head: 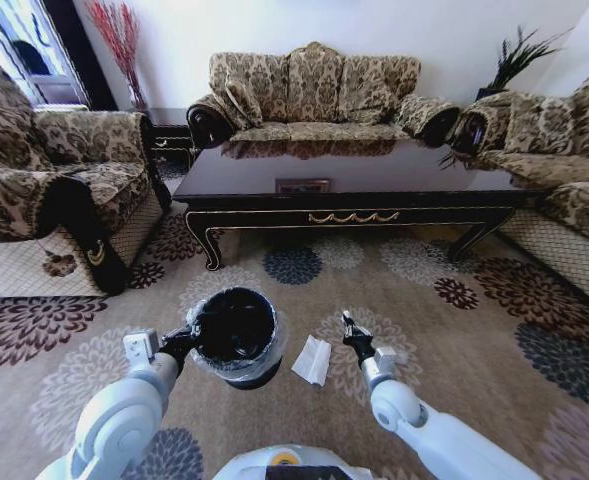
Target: Move to the front of the table and pick up the trash from the floor, then place it into the trash bin.
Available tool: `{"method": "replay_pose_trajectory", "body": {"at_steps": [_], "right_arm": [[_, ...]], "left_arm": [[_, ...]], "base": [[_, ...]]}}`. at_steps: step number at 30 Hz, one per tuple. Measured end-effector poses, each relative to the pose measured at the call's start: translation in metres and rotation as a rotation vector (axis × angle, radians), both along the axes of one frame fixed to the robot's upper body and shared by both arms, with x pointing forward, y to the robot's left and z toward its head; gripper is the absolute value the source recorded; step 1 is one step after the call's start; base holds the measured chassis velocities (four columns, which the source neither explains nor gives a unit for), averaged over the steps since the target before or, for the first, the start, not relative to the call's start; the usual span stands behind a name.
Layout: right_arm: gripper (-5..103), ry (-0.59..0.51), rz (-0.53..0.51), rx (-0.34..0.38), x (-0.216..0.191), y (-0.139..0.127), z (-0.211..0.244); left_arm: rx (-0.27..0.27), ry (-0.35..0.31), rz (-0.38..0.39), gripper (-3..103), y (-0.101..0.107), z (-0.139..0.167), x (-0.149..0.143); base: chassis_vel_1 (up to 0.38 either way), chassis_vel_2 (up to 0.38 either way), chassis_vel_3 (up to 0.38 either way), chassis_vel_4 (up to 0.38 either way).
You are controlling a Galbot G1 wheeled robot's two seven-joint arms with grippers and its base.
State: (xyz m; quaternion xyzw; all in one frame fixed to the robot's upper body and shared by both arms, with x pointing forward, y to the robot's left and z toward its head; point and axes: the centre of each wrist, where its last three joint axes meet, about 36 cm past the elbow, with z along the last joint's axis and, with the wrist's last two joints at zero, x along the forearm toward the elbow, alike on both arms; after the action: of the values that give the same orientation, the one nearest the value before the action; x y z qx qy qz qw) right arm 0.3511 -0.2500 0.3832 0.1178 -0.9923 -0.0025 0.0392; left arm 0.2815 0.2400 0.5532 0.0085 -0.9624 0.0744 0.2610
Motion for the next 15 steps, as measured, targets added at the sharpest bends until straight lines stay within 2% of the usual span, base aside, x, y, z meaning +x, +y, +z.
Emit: {"method": "replay_pose_trajectory", "body": {"at_steps": [2,3,7,8,12,13,15], "right_arm": [[0,-0.082,0.092,-0.004,0.007,-0.006,0.013],[0,-0.082,0.092,-0.004,0.007,-0.006,0.013],[0,-0.194,0.263,0.007,0.014,-0.008,0.036],[0,-0.194,0.263,0.007,0.014,-0.008,0.036],[0,-0.307,0.496,-0.015,0.021,-0.008,0.047],[0,-0.307,0.496,-0.015,0.021,-0.008,0.047],[0,-0.341,0.608,-0.019,0.021,-0.006,0.050]], "left_arm": [[-0.008,0.012,-0.002,4,0.000,-0.004,0.002],[-0.008,0.012,-0.002,4,0.000,-0.004,0.002],[-0.023,0.028,-0.018,4,-0.002,-0.008,0.003],[-0.023,0.028,-0.018,4,-0.002,-0.008,0.003],[-0.039,0.031,-0.042,4,-0.002,-0.011,0.007],[-0.039,0.031,-0.042,4,-0.002,-0.011,0.007],[-0.049,0.029,-0.059,4,-0.003,-0.011,0.007]], "base": [[0.000,0.000,0.000,0.000],[0.000,0.000,0.000,0.000],[0.000,0.000,0.000,0.000],[0.000,0.000,0.000,0.000],[0.000,0.000,0.000,0.000],[0.000,0.000,0.000,0.000],[0.000,0.000,0.000,0.000]]}}
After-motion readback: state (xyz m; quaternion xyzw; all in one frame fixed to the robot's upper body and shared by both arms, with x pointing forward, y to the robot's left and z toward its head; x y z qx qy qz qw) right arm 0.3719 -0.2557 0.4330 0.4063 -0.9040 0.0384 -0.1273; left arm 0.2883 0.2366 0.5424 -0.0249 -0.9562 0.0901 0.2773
